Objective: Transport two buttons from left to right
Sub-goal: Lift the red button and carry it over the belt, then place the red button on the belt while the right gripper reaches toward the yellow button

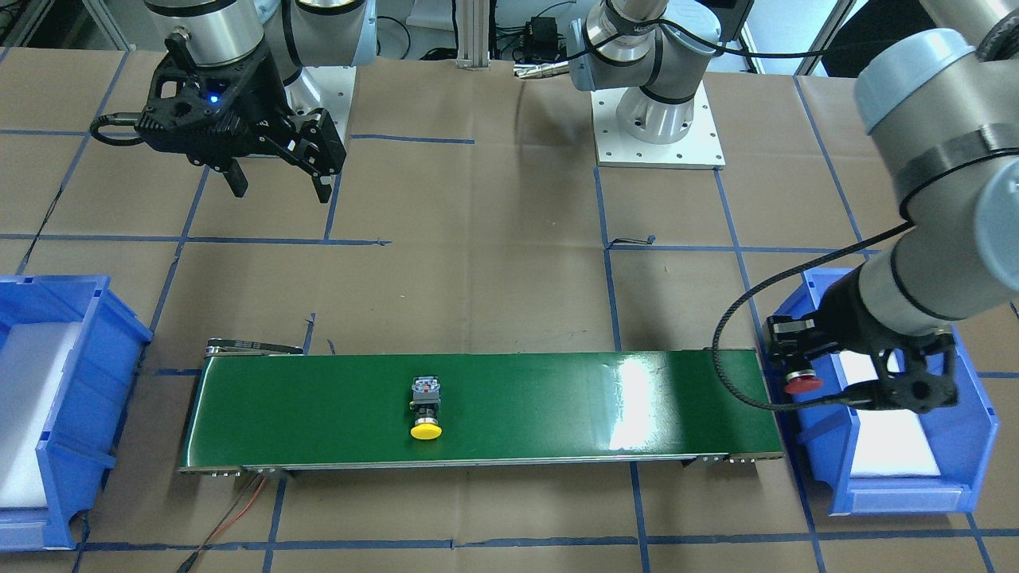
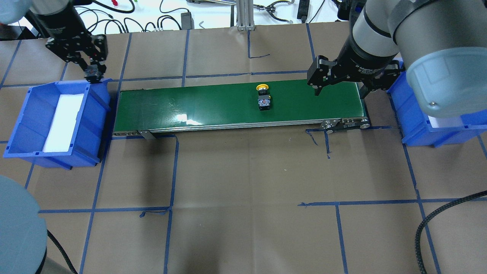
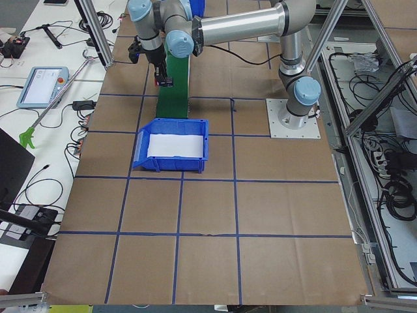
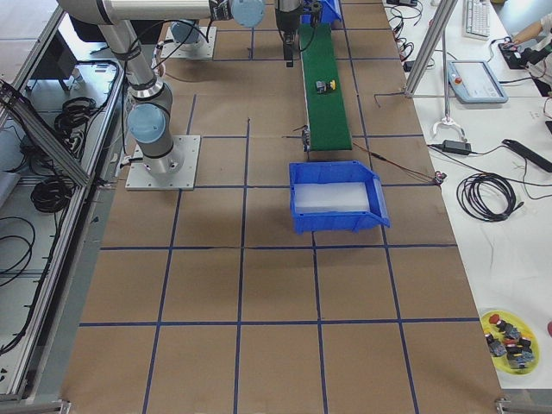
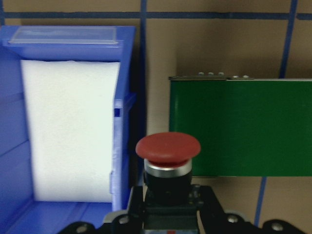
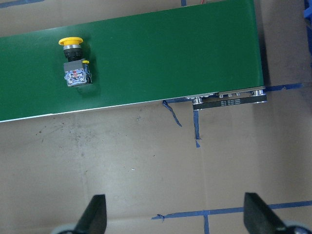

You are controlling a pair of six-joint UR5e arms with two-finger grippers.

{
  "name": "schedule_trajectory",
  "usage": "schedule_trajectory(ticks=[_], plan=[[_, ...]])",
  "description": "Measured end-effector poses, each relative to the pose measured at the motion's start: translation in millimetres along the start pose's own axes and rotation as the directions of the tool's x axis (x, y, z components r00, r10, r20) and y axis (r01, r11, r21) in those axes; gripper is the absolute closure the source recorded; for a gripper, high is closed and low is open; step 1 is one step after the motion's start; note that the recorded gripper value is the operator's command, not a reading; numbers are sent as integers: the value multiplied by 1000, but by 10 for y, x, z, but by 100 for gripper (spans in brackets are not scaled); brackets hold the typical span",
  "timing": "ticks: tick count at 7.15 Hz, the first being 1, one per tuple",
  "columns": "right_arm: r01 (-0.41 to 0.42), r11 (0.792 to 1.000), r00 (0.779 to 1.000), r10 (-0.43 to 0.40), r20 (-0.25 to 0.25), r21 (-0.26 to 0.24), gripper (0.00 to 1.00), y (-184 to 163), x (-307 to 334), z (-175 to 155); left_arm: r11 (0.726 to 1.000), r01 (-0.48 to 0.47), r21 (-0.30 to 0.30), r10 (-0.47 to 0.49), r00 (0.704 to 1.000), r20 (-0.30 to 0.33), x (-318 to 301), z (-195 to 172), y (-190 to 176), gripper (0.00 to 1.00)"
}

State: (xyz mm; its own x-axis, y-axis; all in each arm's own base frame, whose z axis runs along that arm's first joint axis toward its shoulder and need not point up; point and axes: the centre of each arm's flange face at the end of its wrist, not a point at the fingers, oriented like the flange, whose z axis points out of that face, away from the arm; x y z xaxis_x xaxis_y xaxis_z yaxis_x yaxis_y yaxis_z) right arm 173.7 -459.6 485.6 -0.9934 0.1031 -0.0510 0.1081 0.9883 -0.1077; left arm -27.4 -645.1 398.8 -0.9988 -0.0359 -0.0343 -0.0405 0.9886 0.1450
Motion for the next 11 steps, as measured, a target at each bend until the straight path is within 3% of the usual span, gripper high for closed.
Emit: schedule_trajectory(ticks=[1,3,6,7,9,11], plan=[[1,1000,1000,-1,-1,0,0,-2,1,2,1000,1,0,-1,1000,3,125,246,6,92],[-1,1000,1000,1,1,3,0,-22,7,10,999,0,55,-1,1000,11,186,782,-29,92],[-7,1000,1000,7,3,14,0,-196,-12,189,998,6,58,-7,1000,9,205,1180,10,91],[-6,999,1000,6,9,40,0,-355,-43,334,999,8,46,-8,1000,7,211,1265,27,71],[-6,996,999,2,41,90,0,-693,-124,703,999,10,38,-10,1000,6,218,1335,42,1],[-3,993,995,-9,100,119,0,-1005,-215,1166,999,8,44,-9,1000,8,225,1319,31,1]])
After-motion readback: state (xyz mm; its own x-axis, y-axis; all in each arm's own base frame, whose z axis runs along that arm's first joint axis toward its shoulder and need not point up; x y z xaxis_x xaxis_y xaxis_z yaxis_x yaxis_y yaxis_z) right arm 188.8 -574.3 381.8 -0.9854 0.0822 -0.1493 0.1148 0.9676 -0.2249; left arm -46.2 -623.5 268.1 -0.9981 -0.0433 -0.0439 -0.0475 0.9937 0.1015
